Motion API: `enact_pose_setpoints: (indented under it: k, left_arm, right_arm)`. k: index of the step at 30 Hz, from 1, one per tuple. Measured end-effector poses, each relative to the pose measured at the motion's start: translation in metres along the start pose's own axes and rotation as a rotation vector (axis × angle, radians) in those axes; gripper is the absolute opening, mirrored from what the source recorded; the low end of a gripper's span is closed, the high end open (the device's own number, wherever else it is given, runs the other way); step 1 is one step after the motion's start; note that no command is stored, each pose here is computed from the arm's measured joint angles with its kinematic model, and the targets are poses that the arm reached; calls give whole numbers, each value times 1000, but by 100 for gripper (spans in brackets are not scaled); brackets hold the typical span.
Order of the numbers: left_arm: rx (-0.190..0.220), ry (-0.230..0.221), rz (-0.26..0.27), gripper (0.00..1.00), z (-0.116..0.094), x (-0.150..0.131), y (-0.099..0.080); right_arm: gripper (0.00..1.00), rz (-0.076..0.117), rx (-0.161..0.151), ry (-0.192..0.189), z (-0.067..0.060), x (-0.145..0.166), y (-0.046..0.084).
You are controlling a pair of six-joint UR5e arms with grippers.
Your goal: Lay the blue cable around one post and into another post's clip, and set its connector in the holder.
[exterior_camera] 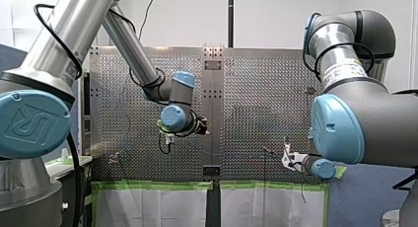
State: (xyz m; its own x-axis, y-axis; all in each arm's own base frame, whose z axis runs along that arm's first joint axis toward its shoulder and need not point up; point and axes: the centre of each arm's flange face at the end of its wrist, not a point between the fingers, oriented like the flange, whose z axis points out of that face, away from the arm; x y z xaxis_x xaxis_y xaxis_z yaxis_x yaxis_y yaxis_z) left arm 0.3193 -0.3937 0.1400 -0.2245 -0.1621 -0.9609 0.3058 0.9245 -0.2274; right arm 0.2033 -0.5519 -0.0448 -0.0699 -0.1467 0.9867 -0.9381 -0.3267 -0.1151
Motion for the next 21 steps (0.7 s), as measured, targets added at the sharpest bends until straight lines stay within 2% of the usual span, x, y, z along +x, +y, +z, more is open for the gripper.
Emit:
enact_pose_setpoints:
  k: [5, 10, 14, 21]
  left_arm:
    - [57, -32, -28, 100, 10, 12, -30]
    - [103, -19, -27, 100, 13, 29, -57]
    - [143, -3, -31, 100, 7, 52, -75]
    - [199, 6, -31, 100, -10, 86, -101]
  right_arm:
    - [1, -3, 1, 0, 0, 0, -1]
    - [1, -1, 4, -11, -1, -1, -4]
    - [1, -9, 4, -22, -2, -3, -5]
    - [1, -25, -1, -12, -1, -1, -2]
